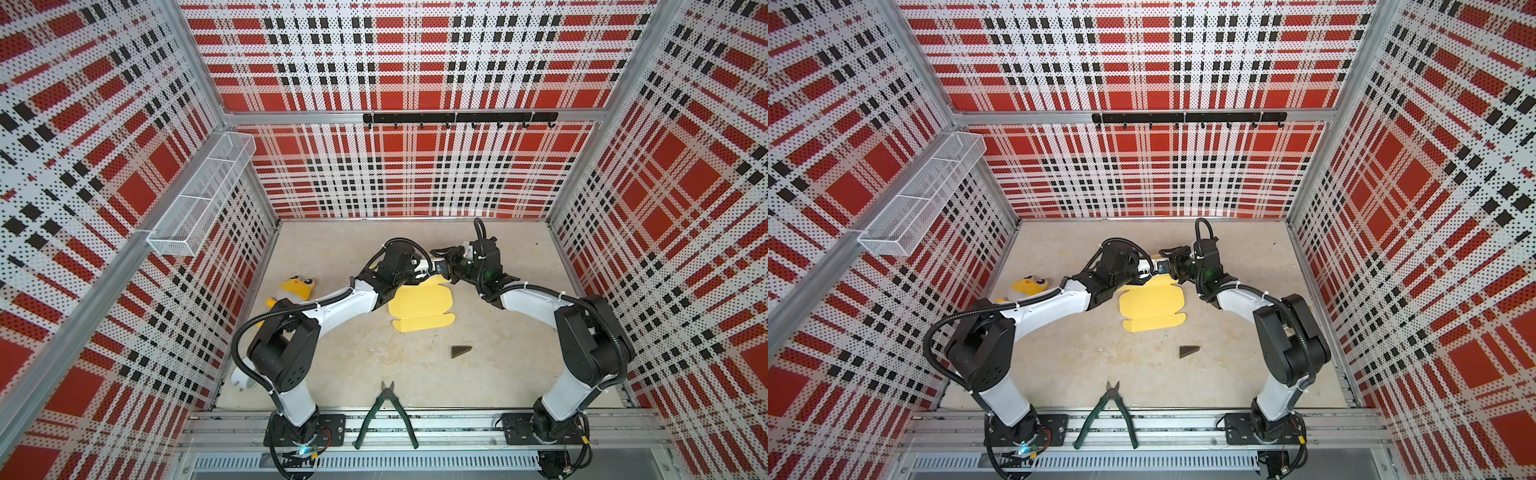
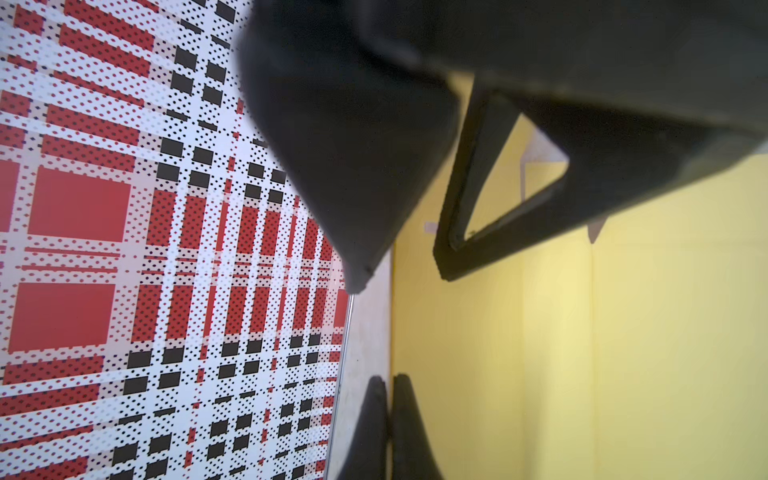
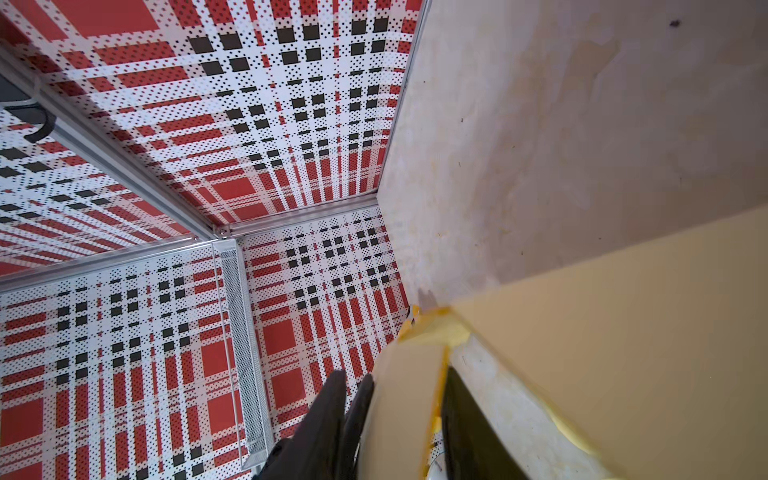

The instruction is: Fold the paper box

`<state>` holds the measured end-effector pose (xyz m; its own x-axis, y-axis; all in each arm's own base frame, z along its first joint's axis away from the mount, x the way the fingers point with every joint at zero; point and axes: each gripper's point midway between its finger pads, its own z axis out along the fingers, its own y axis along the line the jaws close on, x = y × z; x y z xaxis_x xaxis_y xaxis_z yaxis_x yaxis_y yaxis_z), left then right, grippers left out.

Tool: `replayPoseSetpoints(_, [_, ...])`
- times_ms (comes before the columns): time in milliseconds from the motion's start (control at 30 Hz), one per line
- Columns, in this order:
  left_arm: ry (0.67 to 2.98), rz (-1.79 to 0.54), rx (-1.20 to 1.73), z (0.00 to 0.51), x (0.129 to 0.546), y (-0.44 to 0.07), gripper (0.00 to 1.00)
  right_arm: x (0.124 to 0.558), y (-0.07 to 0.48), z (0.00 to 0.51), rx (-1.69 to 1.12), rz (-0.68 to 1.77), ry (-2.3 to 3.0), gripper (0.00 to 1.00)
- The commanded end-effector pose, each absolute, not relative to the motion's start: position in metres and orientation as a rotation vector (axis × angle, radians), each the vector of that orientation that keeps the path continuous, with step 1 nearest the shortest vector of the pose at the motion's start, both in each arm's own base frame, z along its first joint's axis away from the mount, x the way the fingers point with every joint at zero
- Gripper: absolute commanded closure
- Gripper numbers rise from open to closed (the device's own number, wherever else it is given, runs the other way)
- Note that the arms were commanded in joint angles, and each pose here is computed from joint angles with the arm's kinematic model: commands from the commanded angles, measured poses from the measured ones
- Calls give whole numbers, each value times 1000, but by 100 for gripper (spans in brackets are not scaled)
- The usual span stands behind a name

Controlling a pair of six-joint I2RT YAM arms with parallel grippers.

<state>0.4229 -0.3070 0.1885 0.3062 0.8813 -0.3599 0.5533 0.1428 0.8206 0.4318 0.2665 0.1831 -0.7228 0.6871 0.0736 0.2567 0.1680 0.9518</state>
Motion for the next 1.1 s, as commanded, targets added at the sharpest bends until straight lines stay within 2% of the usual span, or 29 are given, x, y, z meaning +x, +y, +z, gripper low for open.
replayPoseSetpoints(0, [1322,418,1554,187,422,-315,98,441,273,201,868,1611,2013,68])
replayPoseSetpoints(100, [1321,419,1560,185,422,-315,96,442,272,200,864,1605,2014,78])
replayPoseSetpoints(167, [1323,423,1557,186,421,-314,92,442,273,199,854,1602,2018,86])
replayPoseSetpoints(300, [1335,425,1590,187,413,-306,62,442,268,195,844,1577,2031,99])
replayPoseSetpoints(367, [1382,404,1628,188,404,-298,54,442,265,190,844,1570,2040,100])
replayPoseSetpoints(400, [1435,368,1648,190,397,-293,46,441,263,188,846,1566,2046,100])
replayPoseSetpoints(467, [1566,257,1691,193,378,-282,37,441,260,186,845,1568,2050,100])
replayPoseSetpoints(633, [1885,-47,1449,243,352,-245,36,437,262,187,763,1607,2105,100])
replayPoseSetpoints(733, [1959,-341,1238,277,349,-214,36,430,269,191,628,1645,2199,99])
replayPoseSetpoints(800, [1971,-447,1144,287,351,-192,37,425,272,192,535,1671,2263,99])
replayPoseSetpoints(900, [2006,-431,1155,272,348,-171,37,418,271,190,468,1674,2326,100])
replayPoseSetpoints(1067, [2058,-474,1197,235,343,-170,37,414,274,186,400,1663,2385,100])
